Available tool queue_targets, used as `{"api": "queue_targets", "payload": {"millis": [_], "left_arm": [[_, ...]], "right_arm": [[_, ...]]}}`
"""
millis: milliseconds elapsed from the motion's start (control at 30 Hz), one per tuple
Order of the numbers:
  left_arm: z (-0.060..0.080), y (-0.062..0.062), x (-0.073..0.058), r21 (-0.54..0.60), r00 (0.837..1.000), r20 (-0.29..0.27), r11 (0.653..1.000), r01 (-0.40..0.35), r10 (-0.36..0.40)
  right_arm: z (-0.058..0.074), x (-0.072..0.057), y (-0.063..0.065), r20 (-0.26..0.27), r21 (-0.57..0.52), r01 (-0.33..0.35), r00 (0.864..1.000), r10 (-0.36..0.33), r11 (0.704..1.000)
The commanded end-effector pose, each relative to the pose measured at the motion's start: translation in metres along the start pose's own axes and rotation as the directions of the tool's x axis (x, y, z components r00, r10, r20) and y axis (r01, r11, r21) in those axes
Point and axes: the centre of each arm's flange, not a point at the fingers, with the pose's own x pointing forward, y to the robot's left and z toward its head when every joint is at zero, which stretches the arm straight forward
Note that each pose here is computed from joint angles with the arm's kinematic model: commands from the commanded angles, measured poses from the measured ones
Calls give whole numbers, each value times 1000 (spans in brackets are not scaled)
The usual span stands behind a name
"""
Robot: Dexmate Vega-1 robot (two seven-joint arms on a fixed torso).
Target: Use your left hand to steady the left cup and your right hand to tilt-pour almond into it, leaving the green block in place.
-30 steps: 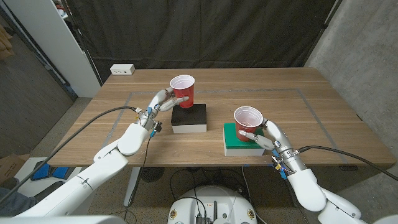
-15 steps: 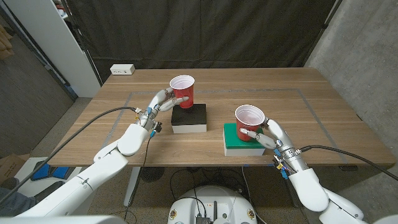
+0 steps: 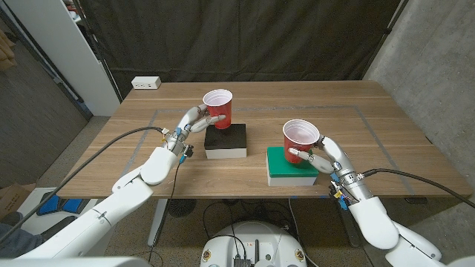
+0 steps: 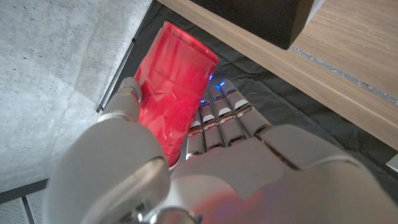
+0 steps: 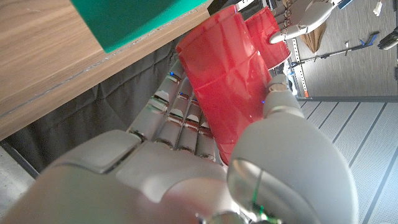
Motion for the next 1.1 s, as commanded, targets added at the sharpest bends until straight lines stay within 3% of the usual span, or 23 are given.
{"api": "queue_targets", "payload": {"millis": [33,667,1100], "left_arm": [[0,0,1,-3,1000,6,1000,-3,3],[1,-2,3,2,1000,8,1000,8,-8],[2,-3,0,0,1000,6,1000,13,-13]], "right_arm": [[6,3,-13,1,-19,21,1000,-21,1000],[5,10,-18,-9,-32,6,1000,-6,999],[-8,32,-19,-3,-22,-22,1000,22,1000]]}}
